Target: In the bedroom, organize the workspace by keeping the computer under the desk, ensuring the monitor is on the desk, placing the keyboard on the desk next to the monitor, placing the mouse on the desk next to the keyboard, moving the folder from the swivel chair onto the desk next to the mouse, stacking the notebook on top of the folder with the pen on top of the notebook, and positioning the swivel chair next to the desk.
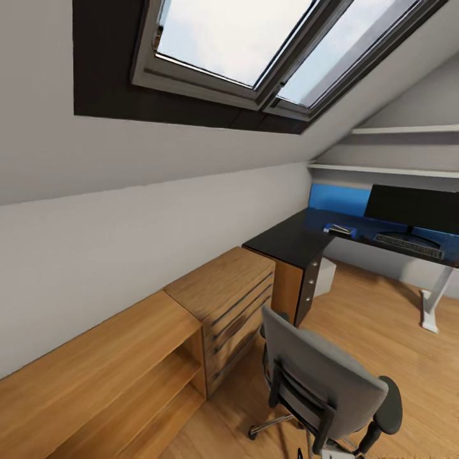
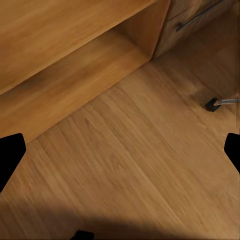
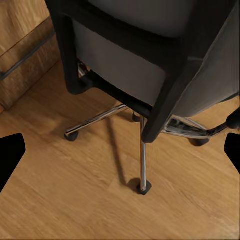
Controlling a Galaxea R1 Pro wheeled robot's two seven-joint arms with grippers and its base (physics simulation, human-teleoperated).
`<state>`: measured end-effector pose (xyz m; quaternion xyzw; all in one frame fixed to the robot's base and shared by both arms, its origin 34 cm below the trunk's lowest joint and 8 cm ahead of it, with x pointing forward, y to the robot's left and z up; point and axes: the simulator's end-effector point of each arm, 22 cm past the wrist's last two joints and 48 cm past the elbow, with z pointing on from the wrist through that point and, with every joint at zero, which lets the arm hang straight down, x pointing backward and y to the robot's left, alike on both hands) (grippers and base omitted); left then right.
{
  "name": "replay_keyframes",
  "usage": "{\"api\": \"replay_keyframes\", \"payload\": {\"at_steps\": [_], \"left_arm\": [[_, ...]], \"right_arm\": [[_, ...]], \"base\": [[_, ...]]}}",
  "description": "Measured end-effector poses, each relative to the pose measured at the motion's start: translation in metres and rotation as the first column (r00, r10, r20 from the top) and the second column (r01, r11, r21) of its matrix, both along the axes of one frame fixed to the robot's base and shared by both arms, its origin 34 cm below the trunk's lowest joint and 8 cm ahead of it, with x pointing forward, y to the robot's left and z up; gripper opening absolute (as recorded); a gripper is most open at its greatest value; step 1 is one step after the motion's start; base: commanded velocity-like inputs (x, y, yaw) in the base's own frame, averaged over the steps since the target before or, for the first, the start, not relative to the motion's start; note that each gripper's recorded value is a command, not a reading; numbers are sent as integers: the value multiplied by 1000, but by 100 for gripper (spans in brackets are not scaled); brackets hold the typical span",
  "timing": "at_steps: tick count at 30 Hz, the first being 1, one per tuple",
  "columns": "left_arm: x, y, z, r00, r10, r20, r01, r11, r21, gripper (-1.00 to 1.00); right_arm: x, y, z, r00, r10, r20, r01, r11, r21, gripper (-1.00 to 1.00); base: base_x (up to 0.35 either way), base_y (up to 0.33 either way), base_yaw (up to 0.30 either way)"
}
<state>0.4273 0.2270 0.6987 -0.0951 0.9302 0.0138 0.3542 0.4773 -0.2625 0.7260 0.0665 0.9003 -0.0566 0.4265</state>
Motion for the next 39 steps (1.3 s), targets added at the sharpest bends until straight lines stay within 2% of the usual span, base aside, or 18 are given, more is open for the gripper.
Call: {"api": "replay_keyframes", "payload": {"at_steps": [39], "left_arm": [[-5, 0, -5, 1000, 0, -16, 0, 1000, 0, 100]], "right_arm": [[-4, 0, -6, 1000, 0, -17, 0, 1000, 1, 100]], "base": [[6, 6, -263]]}}
